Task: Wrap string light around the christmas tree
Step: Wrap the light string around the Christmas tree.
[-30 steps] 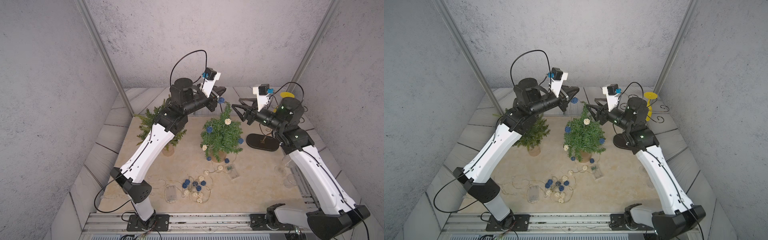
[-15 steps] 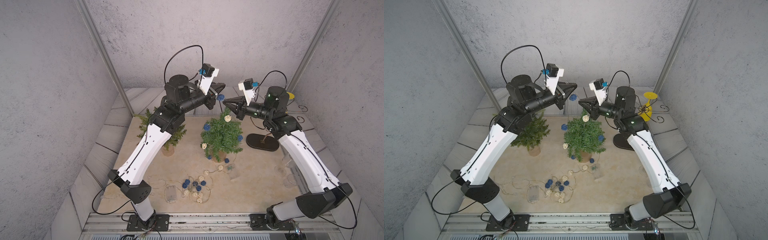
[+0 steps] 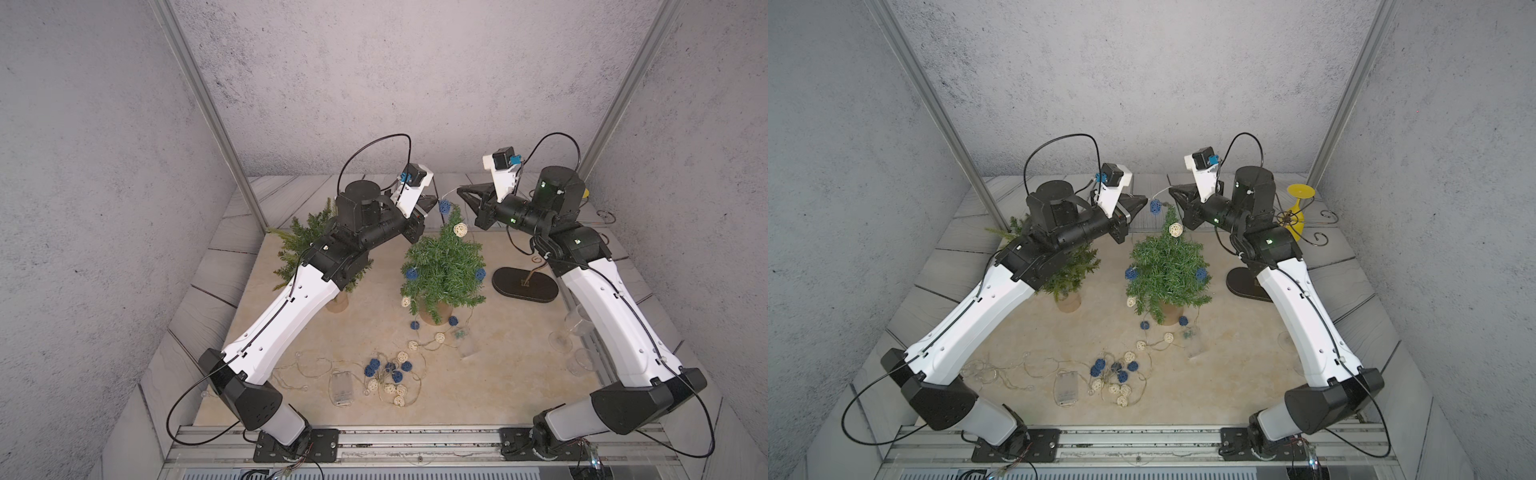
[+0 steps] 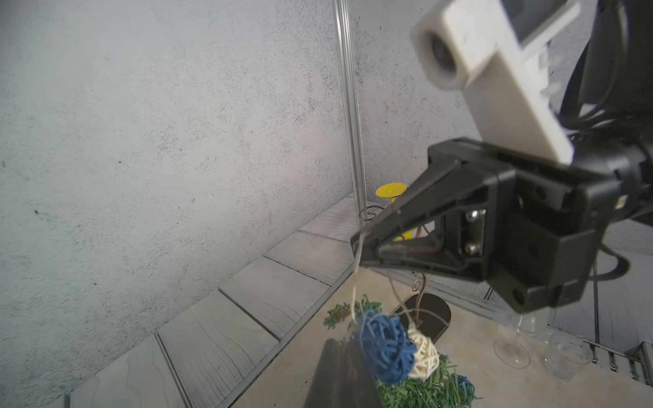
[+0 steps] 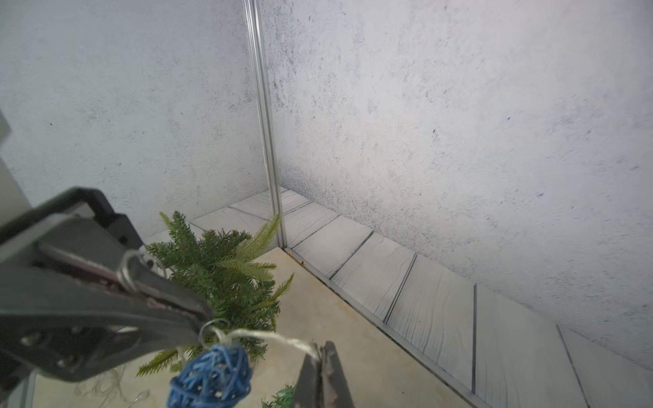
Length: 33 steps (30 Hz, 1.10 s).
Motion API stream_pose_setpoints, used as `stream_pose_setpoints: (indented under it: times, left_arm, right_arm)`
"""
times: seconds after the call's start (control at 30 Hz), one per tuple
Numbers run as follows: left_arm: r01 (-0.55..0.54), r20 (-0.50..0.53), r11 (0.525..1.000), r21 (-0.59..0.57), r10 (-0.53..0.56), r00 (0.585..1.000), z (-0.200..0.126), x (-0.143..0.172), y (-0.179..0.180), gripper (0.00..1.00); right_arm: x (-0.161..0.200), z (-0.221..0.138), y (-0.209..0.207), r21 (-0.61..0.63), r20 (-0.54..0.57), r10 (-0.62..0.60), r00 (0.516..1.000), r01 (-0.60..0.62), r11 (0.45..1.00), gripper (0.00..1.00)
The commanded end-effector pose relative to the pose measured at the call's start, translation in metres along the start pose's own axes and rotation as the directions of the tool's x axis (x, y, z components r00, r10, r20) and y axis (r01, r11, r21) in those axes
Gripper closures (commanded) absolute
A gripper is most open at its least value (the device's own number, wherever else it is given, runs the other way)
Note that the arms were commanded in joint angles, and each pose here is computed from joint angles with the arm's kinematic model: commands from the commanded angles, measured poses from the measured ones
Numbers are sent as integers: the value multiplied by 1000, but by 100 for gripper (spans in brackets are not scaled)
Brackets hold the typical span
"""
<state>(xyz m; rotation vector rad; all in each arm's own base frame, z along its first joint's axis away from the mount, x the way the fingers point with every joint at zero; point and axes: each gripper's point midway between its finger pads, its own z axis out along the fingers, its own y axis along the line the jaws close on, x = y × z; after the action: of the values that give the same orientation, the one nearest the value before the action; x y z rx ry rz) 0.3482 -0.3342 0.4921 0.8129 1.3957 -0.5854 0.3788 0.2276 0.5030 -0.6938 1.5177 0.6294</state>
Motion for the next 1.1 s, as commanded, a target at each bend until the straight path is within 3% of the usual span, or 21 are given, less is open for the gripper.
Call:
stream_pose_setpoints:
  times: [0.0,0.07,0.23,0.4,0.6,0.87,1.07]
  left_arm:
    - [-45,43,990,-135,51,998,-4,-15,26,100]
    - [-32,29,981,-189,38,999,2,-9,41,100]
    - [-9,14,987,-158,11,1000,19,3,43,100]
    - [-19,-12,983,-180,17,1000,36,11,54,100]
    - [-11,-71,983,-183,-2,997,64,36,66,100]
    - [33,-75,990,-140,-43,996,73,40,64,100]
    - [48,-109,994,-100,-59,992,85,52,60,100]
  right_arm:
    - [2,13,-21,73,-30,-1,1000,4,997,100]
    - [3,13,-32,133,-47,12,999,-6,991,100]
    - [4,-1,-55,288,-36,-16,999,26,957,100]
    - [17,23,-71,286,-102,-13,995,42,957,100]
    - [36,41,-97,344,-140,72,988,-20,939,100]
    - [28,-2,-109,492,-122,87,989,-15,870,100]
    - [56,-18,-124,579,-222,51,974,89,811,100]
